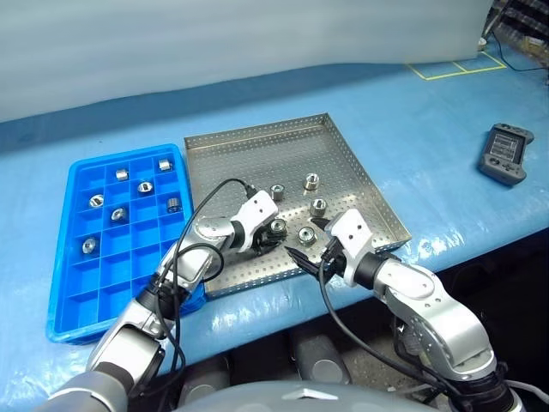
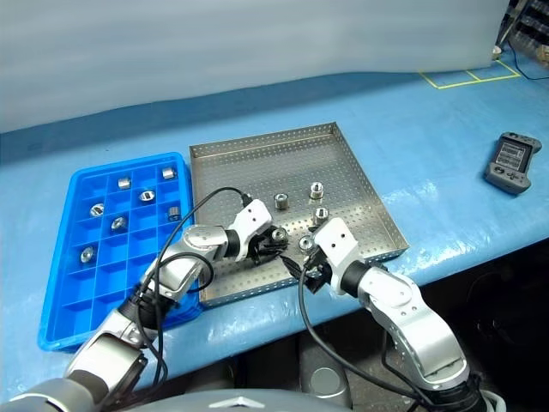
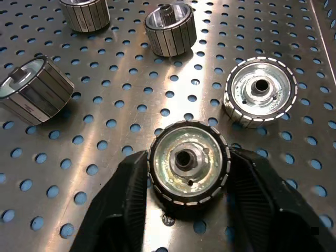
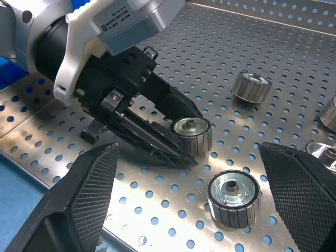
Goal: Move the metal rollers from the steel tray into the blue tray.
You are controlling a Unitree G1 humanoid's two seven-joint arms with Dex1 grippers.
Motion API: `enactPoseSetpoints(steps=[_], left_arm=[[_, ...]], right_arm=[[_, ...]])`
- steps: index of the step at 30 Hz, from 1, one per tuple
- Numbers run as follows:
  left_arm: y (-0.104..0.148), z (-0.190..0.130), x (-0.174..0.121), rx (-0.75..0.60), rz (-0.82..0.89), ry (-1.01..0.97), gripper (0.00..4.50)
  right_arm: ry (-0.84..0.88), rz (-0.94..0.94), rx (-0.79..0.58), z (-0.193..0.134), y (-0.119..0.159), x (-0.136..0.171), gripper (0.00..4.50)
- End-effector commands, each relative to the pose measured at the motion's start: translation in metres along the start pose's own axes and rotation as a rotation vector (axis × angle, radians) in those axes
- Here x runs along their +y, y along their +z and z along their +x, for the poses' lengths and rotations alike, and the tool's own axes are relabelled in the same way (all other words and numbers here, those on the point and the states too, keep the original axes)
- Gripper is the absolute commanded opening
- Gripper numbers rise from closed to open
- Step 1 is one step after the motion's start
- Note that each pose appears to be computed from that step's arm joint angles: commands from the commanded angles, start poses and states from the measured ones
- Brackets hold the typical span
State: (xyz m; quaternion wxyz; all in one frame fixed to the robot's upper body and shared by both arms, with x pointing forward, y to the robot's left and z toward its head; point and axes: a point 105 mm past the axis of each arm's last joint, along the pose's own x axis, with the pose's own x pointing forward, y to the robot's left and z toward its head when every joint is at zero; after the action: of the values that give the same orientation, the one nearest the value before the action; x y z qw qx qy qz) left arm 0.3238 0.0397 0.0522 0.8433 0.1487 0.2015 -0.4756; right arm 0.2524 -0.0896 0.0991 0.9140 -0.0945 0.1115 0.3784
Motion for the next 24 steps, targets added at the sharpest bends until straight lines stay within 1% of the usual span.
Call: enactPoseSetpoints(steps=[1, 2, 3, 6, 9, 11, 16, 20, 24], left_arm=[[0.030, -0.017, 0.008, -0.153, -0.039, 0.061, 1.79], [0.034, -0.021, 0.010, -0.191, -0.072, 0.077, 1.79], [0.042, -0.032, 0.019, -0.265, -0.128, 0.140, 1.79], [0.056, -0.064, 0.040, -0.422, -0.245, 0.310, 1.79], [0.057, -0.093, 0.054, -0.501, -0.311, 0.475, 1.79], [0.046, -0.119, 0.063, -0.499, -0.310, 0.633, 1.79], [0.021, -0.162, 0.067, -0.436, -0.302, 0.894, 1.79], [-0.007, -0.188, 0.064, -0.334, -0.304, 1.052, 1.79], [-0.028, -0.201, 0.052, -0.265, -0.335, 1.118, 1.79]], right_arm=[[0.032, -0.011, -0.045, 0.003, 0.011, 0.005, 4.50], [0.042, -0.007, -0.050, 0.004, 0.012, 0.007, 4.50], [0.067, -0.008, -0.062, 0.008, 0.015, 0.011, 4.50], [0.129, -0.007, -0.093, 0.017, 0.024, 0.022, 4.50], [0.182, -0.011, -0.114, 0.025, 0.031, 0.031, 4.50], [0.234, -0.016, -0.132, 0.032, 0.036, 0.039, 4.50], [0.334, -0.040, -0.161, 0.044, 0.046, 0.054, 4.50], [0.411, -0.058, -0.196, 0.052, 0.055, 0.064, 4.50], [0.458, -0.082, -0.208, 0.058, 0.058, 0.068, 4.50]])
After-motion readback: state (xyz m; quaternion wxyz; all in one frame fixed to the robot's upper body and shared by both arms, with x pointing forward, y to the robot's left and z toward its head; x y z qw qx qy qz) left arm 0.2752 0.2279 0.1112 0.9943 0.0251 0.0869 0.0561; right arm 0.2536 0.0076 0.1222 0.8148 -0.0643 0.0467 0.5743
